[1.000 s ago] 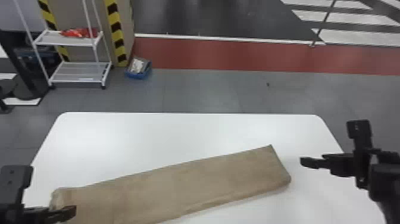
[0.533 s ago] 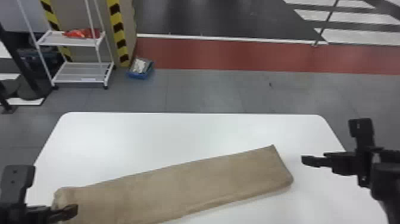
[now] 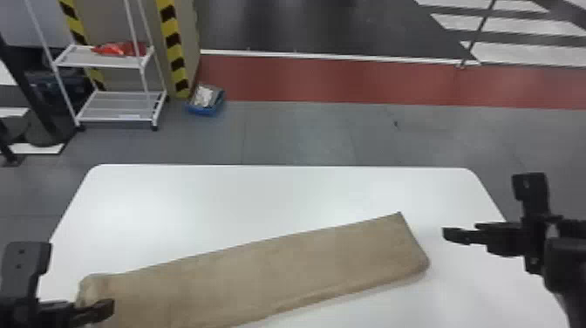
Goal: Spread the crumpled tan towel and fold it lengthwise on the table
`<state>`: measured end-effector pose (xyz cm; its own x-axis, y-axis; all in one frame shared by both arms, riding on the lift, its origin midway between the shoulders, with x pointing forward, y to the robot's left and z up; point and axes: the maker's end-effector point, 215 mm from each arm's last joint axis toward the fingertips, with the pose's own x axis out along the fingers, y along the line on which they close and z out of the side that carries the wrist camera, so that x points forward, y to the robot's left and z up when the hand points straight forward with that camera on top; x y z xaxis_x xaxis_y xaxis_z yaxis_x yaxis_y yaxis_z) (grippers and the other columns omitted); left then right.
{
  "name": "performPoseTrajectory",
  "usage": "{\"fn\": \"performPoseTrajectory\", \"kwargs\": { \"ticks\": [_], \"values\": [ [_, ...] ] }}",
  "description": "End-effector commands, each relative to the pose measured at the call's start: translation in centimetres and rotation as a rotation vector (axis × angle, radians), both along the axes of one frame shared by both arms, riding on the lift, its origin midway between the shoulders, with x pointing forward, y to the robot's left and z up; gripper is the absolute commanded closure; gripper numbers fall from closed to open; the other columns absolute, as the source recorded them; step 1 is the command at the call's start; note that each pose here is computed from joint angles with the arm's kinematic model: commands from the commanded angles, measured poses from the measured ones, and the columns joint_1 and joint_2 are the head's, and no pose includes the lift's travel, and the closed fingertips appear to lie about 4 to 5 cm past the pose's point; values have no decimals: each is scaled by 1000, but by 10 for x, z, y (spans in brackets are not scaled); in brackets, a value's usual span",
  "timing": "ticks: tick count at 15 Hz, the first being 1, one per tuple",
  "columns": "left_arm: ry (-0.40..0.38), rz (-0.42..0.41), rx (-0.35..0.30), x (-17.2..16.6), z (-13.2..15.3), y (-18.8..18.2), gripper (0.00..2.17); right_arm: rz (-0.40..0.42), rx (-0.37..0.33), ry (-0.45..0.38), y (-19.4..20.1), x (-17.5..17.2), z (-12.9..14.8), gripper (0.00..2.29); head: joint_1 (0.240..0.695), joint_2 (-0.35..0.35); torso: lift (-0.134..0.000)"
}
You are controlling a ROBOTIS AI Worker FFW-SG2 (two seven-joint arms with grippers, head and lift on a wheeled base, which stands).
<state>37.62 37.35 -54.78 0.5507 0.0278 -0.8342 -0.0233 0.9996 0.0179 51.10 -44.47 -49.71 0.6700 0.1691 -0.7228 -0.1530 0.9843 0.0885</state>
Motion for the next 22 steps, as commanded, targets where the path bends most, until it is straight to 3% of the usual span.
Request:
{"fn": "performPoseTrajectory", "kwargs": {
  "ticks": [1,22],
  "values": [
    [1,0,-1,0,0,0,262,-1,0,3,0,-1,-1,87,695,-90,0],
    [0,-1,4,-2,0,2,262,-16,9,8,-3,-3,0,87,695,-92,0]
  ]
}}
